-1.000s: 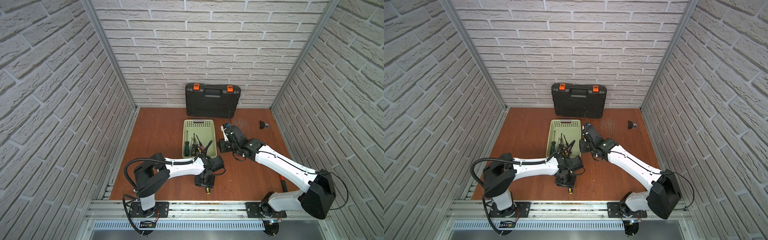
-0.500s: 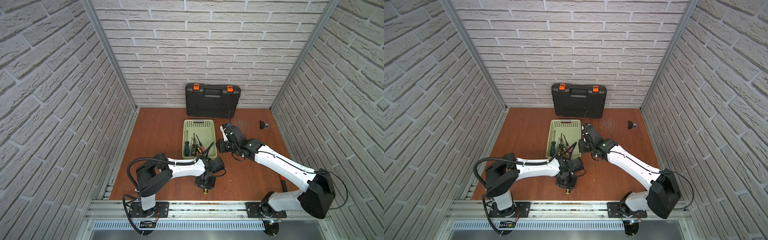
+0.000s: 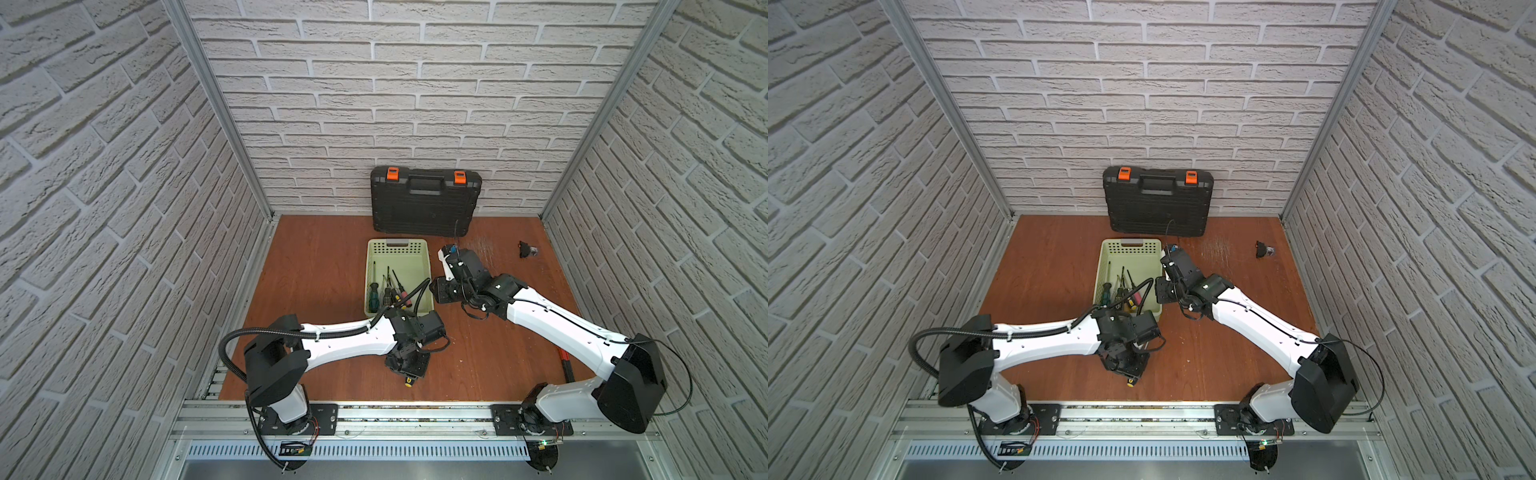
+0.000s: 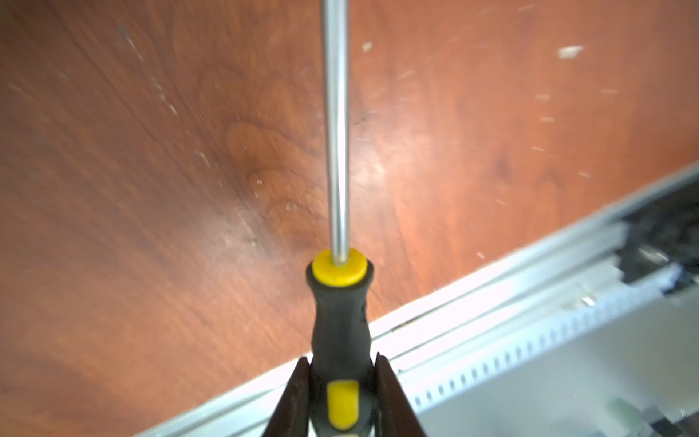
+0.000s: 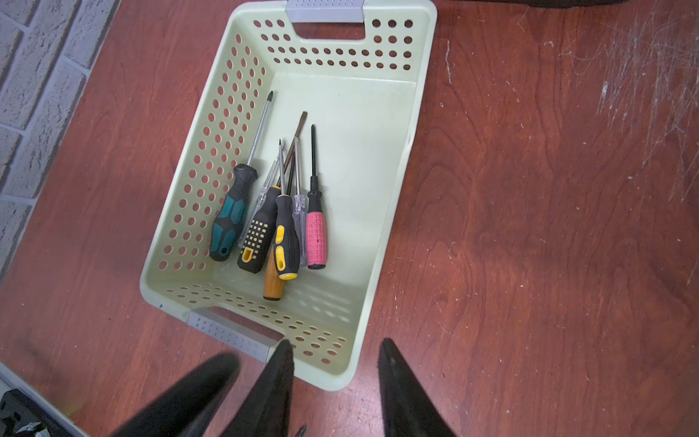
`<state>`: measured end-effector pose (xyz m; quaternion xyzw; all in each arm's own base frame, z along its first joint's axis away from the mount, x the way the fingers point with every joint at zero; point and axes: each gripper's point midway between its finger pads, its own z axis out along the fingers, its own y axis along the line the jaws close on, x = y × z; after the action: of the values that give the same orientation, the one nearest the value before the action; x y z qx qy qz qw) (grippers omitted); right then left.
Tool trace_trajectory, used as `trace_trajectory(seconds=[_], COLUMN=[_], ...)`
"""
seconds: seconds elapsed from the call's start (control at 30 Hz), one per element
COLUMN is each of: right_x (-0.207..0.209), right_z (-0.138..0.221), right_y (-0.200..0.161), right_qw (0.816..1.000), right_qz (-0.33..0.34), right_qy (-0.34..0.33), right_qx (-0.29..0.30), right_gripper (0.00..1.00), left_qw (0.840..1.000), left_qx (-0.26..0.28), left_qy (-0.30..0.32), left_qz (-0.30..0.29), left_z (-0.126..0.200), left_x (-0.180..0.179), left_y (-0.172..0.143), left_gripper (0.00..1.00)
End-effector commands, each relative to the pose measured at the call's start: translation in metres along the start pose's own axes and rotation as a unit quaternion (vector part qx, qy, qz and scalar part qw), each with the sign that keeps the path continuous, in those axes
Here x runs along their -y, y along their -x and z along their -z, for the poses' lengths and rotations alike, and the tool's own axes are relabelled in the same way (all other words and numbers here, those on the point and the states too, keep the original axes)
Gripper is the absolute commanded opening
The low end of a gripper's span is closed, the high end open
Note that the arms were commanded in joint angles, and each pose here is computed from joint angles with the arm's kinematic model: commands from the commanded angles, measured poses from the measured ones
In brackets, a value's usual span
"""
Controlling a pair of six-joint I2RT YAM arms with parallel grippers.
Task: Put the screwdriver in the bin
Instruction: Pick up the screwdriver from the bottom-center of the table, then place the screwdriver in the bin.
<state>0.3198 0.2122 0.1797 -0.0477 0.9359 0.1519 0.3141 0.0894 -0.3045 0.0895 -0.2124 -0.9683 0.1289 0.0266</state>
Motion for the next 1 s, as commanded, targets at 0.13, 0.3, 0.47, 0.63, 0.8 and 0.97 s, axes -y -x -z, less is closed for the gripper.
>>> trace_trajectory(seconds=[0.13,0.3,0.47,0.63,0.8,0.97], right_x=[-0.009,-0.019,-0.025,-0.025,-0.022,-0.020], right_z=[0.019,0.033,0.029,0.017,0.011,0.008], right_y=[0.022,0.041,0.042,0.033,0.025,0.026], right_qw=[0.999,0.997,0.998,0.997,0.998,0.998], right_qz=[-0.013,-0.022,-0.018,-0.037,-0.038,-0.036], right_qy=[0.017,0.037,0.045,0.053,0.049,0.045], right_qx=[0.027,0.059,0.050,0.038,0.029,0.034], right_gripper=[0.39,0.39,0.39,0.38,0.38,0.38], left_qw=[0.992,0.985,0.992,0.991,0.994,0.992], left_qx=[0.037,0.112,0.100,0.122,0.097,0.100], left_qy=[-0.123,-0.126,-0.074,-0.045,0.007,-0.004], left_qz=[0.005,0.048,0.030,0.034,0.052,0.082], left_z=[0.078,0.117,0.095,0.080,0.051,0.028], left_x=[0.003,-0.041,-0.065,-0.086,-0.110,-0.119], left_y=[0.016,0.085,0.142,0.189,0.195,0.196], left_gripper=[0.09,0.09,0.08,0.07,0.07,0.07])
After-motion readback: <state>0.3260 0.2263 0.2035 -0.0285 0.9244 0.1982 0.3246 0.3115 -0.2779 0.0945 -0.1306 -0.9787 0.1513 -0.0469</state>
